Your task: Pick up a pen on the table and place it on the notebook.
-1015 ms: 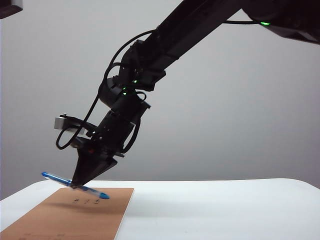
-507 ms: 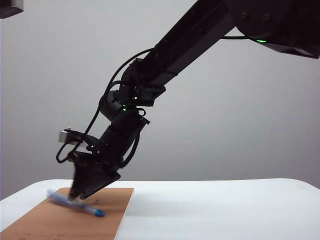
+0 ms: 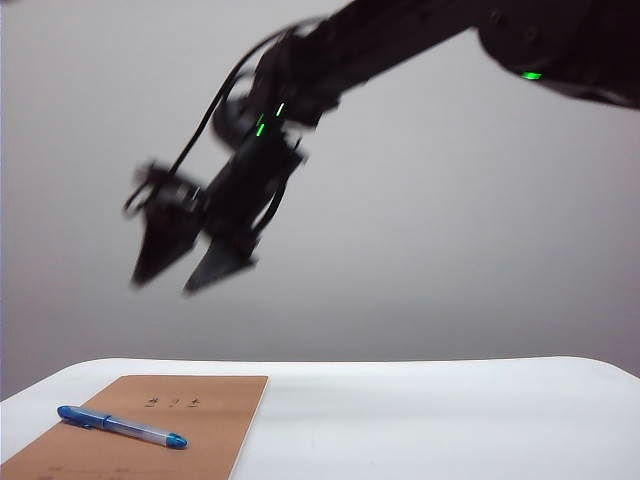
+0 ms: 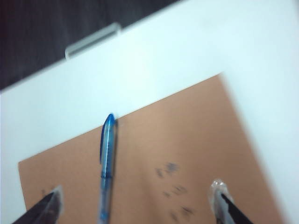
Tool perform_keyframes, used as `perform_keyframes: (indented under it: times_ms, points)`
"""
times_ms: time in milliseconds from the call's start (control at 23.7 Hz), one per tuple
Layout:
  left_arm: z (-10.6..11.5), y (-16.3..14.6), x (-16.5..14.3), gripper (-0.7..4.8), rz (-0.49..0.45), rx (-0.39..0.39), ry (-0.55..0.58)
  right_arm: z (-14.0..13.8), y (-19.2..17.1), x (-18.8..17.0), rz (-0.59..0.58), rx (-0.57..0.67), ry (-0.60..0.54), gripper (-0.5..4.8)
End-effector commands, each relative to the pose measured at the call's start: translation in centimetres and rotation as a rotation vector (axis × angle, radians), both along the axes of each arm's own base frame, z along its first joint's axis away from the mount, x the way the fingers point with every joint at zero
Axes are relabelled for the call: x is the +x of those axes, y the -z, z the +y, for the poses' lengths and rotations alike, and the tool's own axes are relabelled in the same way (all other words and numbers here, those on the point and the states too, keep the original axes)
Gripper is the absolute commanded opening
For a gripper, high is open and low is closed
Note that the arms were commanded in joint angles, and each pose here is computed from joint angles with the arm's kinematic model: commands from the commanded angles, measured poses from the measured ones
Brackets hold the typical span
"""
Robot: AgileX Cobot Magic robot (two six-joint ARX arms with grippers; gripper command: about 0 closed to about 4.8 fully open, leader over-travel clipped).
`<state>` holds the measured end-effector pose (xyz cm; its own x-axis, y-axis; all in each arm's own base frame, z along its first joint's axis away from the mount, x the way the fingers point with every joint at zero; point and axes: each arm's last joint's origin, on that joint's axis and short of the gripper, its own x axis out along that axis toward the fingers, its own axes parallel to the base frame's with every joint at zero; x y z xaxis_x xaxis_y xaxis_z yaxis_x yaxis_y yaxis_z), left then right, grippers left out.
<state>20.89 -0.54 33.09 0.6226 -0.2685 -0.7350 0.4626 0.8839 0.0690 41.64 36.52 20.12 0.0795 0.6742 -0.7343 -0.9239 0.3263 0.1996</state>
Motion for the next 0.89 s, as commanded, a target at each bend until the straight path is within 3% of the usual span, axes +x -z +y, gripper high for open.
perform_keyframes:
  times_ms: [42, 211, 338, 423, 550, 676, 803, 888]
  points:
    - [0.0, -2.8, -1.5, -0.05, -0.191, -0.014, -0.007, -3.1, -7.0, 1.0, -0.135, 0.068, 0.115, 4.3]
    - [0.0, -4.6, -3.6, -0.05, -0.321, -0.028, -0.02, -8.5, -15.6, 1.1, -0.252, 0.183, 0.306, 3.86]
    - [0.1, -5.3, -5.0, -0.05, -0.366, -0.044, -0.043, -13.2, -21.5, 0.0, -0.28, 0.291, 0.439, 3.06]
    - [0.4, -5.7, -6.0, -0.05, -0.38, -0.069, -0.083, -16.2, -24.6, -1.2, -0.317, 0.326, 0.489, 2.85]
    - [0.8, -6.3, -7.7, -0.05, -0.43, -0.084, -0.136, -20.4, -28.8, -4.0, -0.406, 0.345, 0.53, 2.6]
    - [0.9, -7.3, -10.5, -0.05, -0.533, -0.074, -0.161, -26.5, -34.7, -9.4, -0.577, 0.385, 0.654, 1.97]
    - [0.7, -7.6, -11.9, -0.05, -0.578, -0.084, -0.164, -30.4, -38.4, -14.6, -0.747, 0.377, 0.853, 1.97]
    - [0.7, -7.7, -12.1, -0.05, -0.578, -0.096, -0.172, -31.4, -39.3, -16.7, -0.766, 0.376, 0.883, 1.97]
